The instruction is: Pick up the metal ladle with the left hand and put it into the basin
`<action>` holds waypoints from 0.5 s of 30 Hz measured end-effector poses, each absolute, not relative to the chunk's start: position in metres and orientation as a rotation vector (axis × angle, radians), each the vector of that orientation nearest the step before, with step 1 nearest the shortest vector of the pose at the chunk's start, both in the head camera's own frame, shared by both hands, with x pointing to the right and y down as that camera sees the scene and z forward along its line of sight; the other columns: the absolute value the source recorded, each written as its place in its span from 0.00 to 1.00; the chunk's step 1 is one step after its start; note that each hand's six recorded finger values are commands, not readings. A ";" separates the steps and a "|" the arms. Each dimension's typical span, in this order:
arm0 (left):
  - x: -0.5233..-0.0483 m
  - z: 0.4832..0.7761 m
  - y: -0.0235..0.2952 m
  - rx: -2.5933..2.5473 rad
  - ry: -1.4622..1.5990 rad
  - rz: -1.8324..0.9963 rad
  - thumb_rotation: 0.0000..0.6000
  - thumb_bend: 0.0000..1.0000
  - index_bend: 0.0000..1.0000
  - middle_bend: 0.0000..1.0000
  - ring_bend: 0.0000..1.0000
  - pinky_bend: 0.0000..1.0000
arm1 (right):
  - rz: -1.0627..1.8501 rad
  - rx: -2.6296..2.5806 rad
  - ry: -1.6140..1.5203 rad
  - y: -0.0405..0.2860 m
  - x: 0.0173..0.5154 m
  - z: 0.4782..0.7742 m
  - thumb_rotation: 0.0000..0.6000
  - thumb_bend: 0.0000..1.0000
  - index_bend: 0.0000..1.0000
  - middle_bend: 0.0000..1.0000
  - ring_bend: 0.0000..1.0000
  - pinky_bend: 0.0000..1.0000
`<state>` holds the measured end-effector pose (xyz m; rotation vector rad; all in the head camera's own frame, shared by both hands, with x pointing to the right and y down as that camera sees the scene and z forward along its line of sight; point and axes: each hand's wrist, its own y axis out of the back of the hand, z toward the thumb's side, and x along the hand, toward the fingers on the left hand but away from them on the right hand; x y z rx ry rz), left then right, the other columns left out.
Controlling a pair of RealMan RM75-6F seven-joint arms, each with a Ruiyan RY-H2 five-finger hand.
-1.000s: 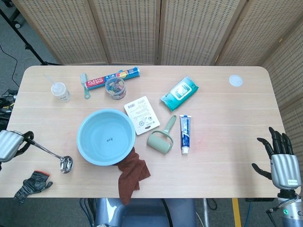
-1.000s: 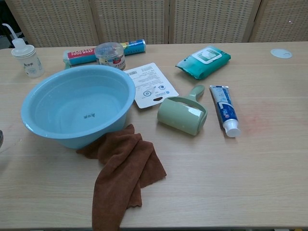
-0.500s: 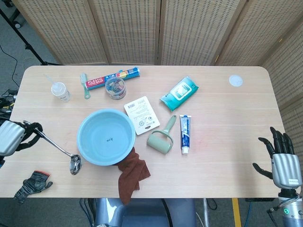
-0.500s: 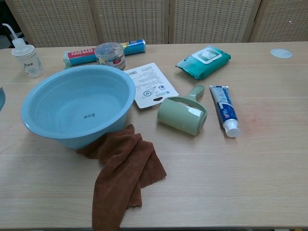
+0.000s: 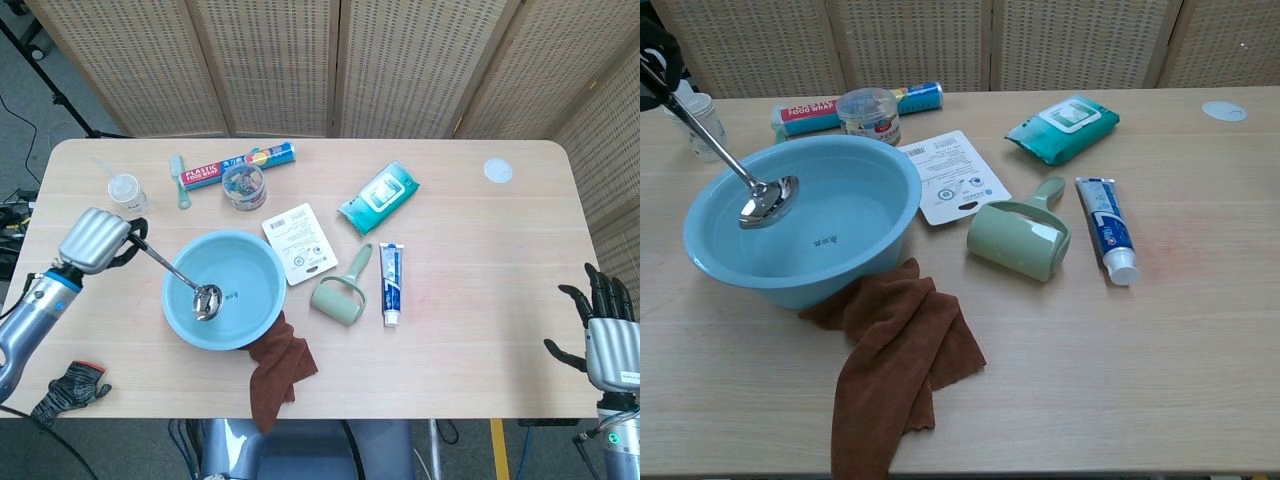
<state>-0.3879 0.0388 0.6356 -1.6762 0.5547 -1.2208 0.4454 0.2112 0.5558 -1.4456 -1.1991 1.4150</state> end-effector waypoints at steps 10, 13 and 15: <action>-0.338 0.662 0.023 -1.698 0.500 -1.238 1.00 0.56 0.84 1.00 0.93 0.92 | 1.443 -1.433 -1.221 0.209 0.454 0.556 1.00 0.00 0.22 0.00 0.00 0.00; -0.330 0.665 0.020 -1.675 0.469 -1.246 1.00 0.56 0.84 1.00 0.93 0.92 | 1.443 -1.432 -1.229 0.208 0.455 0.554 1.00 0.00 0.22 0.00 0.00 0.00; -0.323 0.667 0.020 -1.661 0.444 -1.248 1.00 0.56 0.84 1.00 0.93 0.92 | 1.443 -1.431 -1.234 0.208 0.456 0.553 1.00 0.00 0.22 0.00 0.00 0.00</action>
